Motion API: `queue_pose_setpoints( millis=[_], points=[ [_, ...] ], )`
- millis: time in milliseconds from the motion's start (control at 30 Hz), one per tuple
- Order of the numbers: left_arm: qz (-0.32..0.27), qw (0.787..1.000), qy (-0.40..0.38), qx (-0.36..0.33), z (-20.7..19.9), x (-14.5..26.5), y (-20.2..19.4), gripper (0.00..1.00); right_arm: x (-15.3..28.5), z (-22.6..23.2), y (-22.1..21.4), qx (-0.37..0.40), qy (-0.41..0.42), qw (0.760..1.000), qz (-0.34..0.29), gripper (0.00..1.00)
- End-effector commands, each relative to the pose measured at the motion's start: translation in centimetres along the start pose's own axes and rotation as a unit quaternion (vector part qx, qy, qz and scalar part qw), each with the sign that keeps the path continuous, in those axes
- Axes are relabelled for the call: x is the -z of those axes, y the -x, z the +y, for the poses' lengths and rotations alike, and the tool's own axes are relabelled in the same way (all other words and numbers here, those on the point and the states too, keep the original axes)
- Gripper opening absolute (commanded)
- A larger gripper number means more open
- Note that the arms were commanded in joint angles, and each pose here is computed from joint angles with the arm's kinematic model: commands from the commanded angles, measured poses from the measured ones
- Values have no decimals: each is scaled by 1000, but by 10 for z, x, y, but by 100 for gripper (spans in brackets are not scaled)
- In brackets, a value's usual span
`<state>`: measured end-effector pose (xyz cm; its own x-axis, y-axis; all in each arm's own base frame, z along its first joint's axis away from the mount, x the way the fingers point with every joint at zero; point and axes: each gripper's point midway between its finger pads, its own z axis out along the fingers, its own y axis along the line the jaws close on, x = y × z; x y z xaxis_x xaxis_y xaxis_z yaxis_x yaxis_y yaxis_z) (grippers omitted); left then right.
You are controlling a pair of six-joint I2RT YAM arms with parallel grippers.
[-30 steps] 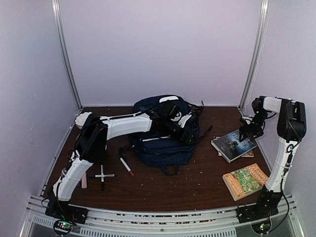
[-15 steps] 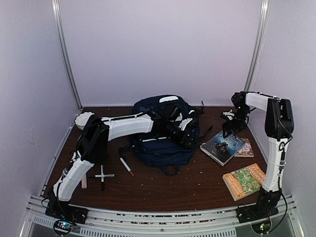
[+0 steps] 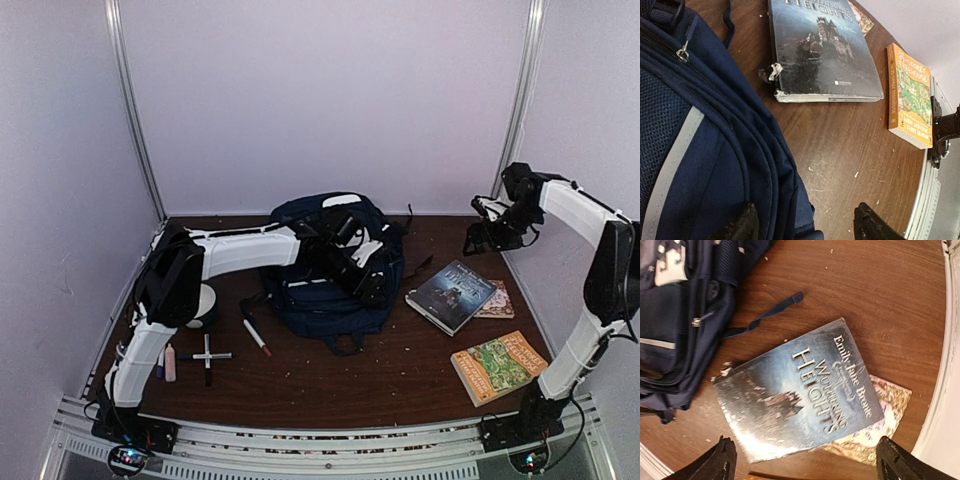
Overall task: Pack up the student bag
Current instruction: Pick up the book.
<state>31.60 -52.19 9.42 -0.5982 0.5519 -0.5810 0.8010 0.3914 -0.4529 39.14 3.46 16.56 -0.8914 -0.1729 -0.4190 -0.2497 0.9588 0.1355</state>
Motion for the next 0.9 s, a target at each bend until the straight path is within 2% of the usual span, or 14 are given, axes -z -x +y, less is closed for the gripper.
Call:
queue_pose_setpoints(
  millis=[0,133,267,600,733,867],
  points=[
    [-5,999,29,-29,5,7,6,68,-10,11,-37,-76,54,995,33,97],
    [-2,999,45,-30,9,10,5,68,-20,0,-65,-107,55,989,91,95],
    [9,998,57,-30,16,9,-2,68,-34,-1,-81,-171,101,973,119,95],
    [11,997,73,-25,20,12,-6,68,-66,19,-120,-230,150,945,177,97],
    [8,997,75,-17,20,14,-4,68,-70,29,-127,-254,172,934,182,97],
    [3,996,86,-12,22,19,1,68,-76,44,-124,-287,216,921,152,96]
  ],
)
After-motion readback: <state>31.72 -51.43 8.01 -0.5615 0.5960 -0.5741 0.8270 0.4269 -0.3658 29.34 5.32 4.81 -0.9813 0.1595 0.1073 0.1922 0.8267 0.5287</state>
